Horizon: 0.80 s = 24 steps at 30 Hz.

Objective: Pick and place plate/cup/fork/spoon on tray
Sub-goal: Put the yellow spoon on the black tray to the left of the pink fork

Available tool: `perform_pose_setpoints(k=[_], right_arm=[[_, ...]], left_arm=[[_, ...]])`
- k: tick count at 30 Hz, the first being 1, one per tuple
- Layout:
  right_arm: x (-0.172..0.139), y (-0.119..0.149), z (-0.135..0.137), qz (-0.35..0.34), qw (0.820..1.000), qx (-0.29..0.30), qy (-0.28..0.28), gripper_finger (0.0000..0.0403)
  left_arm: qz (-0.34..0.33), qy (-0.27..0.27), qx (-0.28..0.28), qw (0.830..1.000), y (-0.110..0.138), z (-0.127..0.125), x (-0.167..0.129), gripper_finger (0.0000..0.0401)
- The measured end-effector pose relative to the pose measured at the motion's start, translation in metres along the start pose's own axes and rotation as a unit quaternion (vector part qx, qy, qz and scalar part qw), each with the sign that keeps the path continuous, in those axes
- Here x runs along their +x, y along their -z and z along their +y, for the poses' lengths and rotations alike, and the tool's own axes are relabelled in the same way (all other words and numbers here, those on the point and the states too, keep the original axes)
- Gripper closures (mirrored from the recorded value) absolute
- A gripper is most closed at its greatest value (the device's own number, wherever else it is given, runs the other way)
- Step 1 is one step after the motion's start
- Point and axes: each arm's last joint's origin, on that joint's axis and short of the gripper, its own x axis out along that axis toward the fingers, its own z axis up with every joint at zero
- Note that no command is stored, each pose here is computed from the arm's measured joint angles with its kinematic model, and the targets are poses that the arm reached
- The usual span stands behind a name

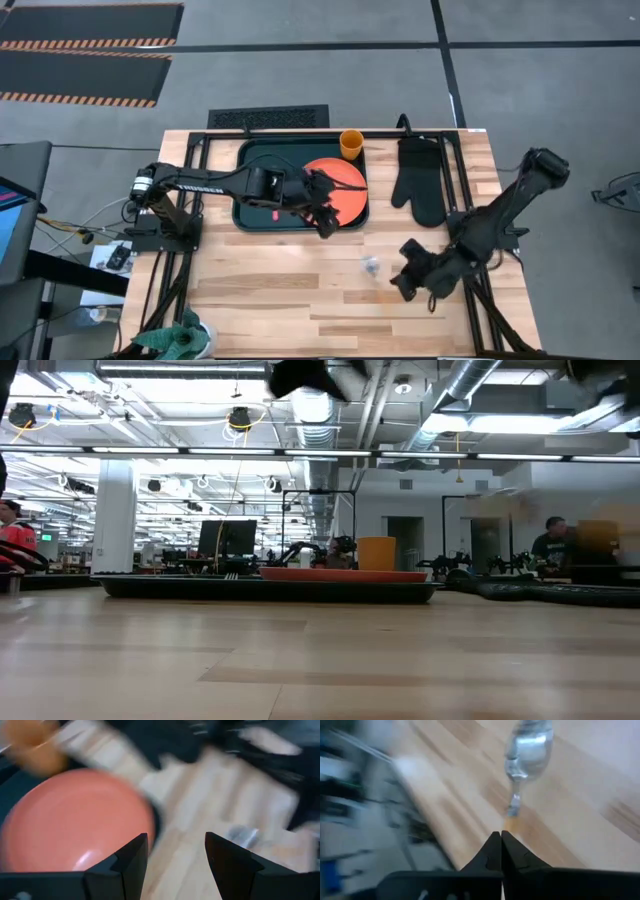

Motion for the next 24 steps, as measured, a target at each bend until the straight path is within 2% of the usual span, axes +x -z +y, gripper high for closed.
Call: perform_pose_setpoints(k=[3,5,9,13,19,24], right_arm=[[-0.023,-0.011,0.011,-0.048,0.996,-0.012,-0.077,0.0402],[-0.037,-0.017,0.013,-0.071,0.992,-0.016,-0.107,0.0400],[-0.054,-0.025,0.013,-0.097,0.986,-0.023,-0.132,0.0400],[-0.050,-0.024,0.009,-0.098,0.989,-0.022,-0.106,0.0396],[-0.021,-0.014,-0.003,-0.077,0.996,-0.039,-0.009,0.0343],[0.017,-0.011,-0.005,-0.005,0.997,-0.070,0.041,0.0301]], left_arm=[[-0.029,0.080,0.058,0.995,-0.009,-0.009,-0.001,0.0216],[-0.046,0.114,0.082,0.989,-0.013,-0.013,-0.002,0.0216],[-0.054,0.121,0.082,0.988,-0.018,-0.009,-0.001,0.0216],[-0.012,0.129,0.091,0.987,-0.012,-0.005,0.000,0.0216],[0.092,0.111,0.139,0.980,0.019,-0.014,0.008,0.0216],[0.149,0.092,0.127,0.976,0.054,-0.016,0.024,0.0216]])
